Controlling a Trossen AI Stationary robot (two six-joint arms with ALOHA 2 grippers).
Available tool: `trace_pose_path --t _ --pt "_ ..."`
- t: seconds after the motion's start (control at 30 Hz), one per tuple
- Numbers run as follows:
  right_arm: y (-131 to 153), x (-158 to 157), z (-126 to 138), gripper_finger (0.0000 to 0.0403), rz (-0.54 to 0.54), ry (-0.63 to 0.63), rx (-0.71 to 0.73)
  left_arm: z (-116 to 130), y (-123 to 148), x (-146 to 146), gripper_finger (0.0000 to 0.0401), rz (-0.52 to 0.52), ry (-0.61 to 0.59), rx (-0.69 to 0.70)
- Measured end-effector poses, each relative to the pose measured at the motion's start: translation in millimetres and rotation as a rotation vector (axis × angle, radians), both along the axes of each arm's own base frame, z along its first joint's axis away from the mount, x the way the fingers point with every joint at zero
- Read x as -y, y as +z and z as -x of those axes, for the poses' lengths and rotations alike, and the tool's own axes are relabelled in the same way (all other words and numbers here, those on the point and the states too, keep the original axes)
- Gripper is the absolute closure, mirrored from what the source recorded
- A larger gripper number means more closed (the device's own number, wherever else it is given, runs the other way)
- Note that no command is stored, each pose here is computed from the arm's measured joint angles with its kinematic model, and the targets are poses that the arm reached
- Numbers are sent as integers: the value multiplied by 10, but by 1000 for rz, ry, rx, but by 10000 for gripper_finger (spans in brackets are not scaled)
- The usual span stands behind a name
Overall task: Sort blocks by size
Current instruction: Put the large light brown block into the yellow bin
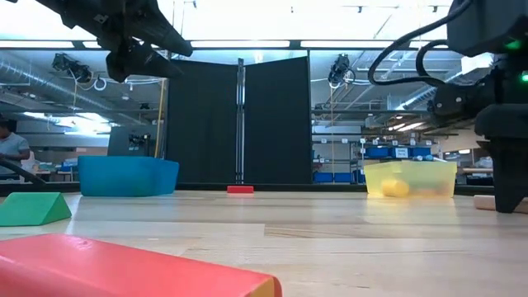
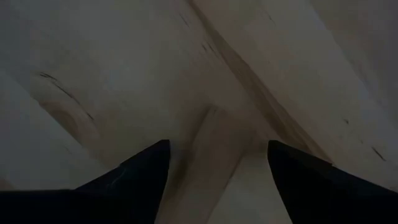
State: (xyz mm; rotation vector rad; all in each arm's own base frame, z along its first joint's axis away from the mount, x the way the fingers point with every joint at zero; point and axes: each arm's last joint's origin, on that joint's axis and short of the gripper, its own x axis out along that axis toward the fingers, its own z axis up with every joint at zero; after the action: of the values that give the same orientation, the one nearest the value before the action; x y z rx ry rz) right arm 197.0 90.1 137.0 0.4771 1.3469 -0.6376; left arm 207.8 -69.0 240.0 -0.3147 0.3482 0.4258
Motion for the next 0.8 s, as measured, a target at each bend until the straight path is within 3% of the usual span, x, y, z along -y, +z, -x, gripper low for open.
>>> trace_pose_path --t 0.2,0.47,0.63,0.7,0.8 --pt "-105 -21 -47 153 28 2 -26 0 0 0 122 0 1 0" --pt "-97 -34 -76 291 16 2 18 0 1 1 122 -1 0 1" --pt "-32 -15 -92 290 56 9 94 -1 4 2 122 0 0 4" --pt "46 24 -110 290 137 20 187 -2 4 2 122 0 0 5" --pt "280 60 -138 290 173 52 351 -2 6 2 122 1 0 6"
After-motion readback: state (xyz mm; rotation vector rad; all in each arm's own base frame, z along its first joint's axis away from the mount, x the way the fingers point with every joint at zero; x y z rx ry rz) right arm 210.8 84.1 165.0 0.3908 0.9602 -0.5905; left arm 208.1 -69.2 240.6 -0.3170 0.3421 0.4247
